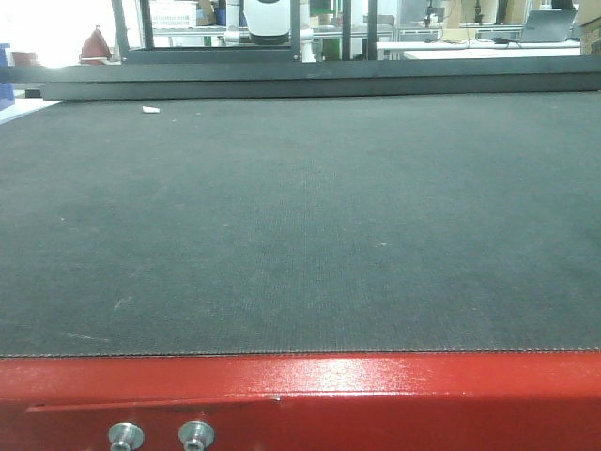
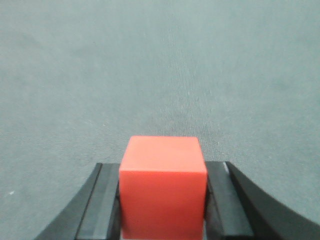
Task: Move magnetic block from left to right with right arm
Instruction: 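Hold the red cube raised in the right gripper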
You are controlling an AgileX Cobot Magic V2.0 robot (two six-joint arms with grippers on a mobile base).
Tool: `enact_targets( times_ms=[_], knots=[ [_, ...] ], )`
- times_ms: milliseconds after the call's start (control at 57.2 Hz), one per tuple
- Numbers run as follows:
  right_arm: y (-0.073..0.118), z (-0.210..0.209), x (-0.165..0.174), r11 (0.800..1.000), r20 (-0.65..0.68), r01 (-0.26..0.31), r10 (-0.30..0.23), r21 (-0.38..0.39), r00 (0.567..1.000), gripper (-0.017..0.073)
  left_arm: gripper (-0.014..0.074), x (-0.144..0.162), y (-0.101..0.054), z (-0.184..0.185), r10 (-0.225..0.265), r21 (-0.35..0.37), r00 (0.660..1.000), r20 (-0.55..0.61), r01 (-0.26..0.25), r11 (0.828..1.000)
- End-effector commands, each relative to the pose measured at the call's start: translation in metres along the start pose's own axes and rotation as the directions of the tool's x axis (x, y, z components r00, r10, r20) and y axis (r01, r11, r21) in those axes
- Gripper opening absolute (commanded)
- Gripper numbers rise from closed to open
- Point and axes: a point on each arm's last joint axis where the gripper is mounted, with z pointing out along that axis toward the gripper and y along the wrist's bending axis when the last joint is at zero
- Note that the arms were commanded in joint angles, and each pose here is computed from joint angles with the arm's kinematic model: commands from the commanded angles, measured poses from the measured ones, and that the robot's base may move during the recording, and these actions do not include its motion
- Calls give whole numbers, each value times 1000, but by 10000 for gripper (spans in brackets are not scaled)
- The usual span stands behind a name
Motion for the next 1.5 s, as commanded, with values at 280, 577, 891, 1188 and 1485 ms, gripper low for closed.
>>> enact_targets(
  times_ms=[280,577,891,1188,1485],
  knots=[
    [-4,-78,17,997,393,73,-58,-23,918,222,-126,-4,0,-1,-2,4,997,76,2,1000],
    [-5,-98,20,989,482,145,-137,20,866,222,-126,-4,0,-1,-2,4,997,76,2,1000],
    [-5,-98,20,989,482,145,-137,20,866,222,-126,-4,0,-1,-2,4,997,76,2,1000],
    [-5,-98,20,989,482,145,-137,20,866,222,-126,-4,0,-1,-2,4,997,76,2,1000],
    [-5,-98,20,989,482,145,-137,20,866,222,-126,-4,0,-1,-2,4,997,76,2,1000]
  ],
)
